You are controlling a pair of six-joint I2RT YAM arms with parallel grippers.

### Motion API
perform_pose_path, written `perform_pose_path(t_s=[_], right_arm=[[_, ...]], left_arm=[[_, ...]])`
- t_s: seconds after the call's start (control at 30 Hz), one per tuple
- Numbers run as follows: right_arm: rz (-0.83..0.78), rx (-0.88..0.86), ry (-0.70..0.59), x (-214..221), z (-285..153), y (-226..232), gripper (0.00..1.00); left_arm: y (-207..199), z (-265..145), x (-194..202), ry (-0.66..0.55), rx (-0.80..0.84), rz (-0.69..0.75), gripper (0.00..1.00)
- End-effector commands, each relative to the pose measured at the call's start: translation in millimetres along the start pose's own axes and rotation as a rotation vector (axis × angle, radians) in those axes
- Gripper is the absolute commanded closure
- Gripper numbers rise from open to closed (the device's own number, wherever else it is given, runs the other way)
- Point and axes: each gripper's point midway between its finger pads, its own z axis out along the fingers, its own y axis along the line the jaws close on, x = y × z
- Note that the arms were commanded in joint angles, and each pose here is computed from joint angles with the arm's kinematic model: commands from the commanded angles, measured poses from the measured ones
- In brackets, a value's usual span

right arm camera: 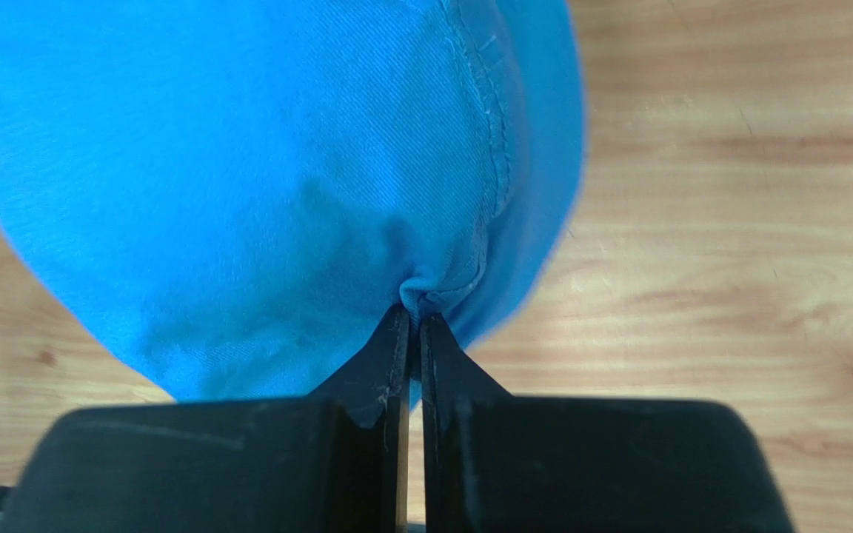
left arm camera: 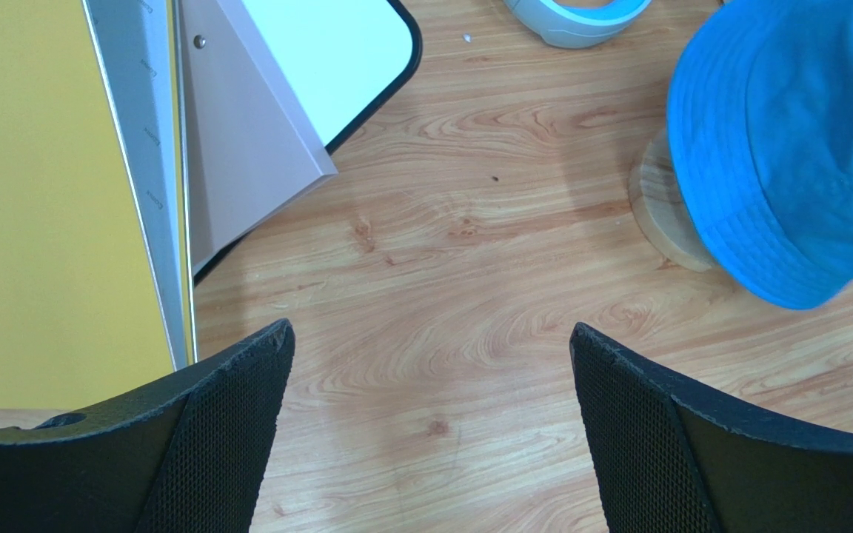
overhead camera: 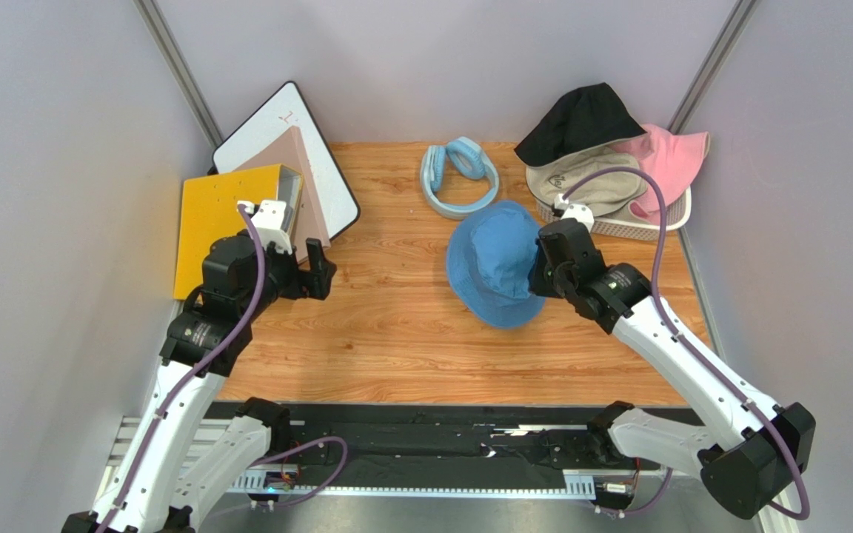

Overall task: Stack the hats
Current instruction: Place the hat on the hat stand.

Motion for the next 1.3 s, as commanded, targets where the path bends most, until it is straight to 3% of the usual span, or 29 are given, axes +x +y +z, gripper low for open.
perform_pose_path(t_s=[0.0, 0.47, 1.13, 1.23, 1.27], right_arm=[[-0.013, 0.036, 0.054, 14.2, 0.4, -9.5, 0.97], [0.030, -0.107, -0.062, -30.1, -24.0, 22.4, 0.97], [0.004, -0.032, -0.107, -54.9, -12.5, 22.5, 0.96], [0.003, -0.029, -0.099, -50.8, -14.8, 19.4, 0.78], [0.005, -0.033, -0.105, -50.9, -18.4, 18.2, 0.66]], left_arm=[[0.0, -2.3, -2.8, -0.013, 0.002, 0.018, 0.03], [0.3, -2.1, -3.6, -0.014, 0.001, 0.019, 0.03], [1.1, -2.4, -2.6, -0.012, -0.003, 0.018, 0.03], [0.0, -2.2, -3.2, -0.013, 0.002, 0.018, 0.01], [0.2, -2.5, -3.5, -0.014, 0.001, 0.018, 0.01]])
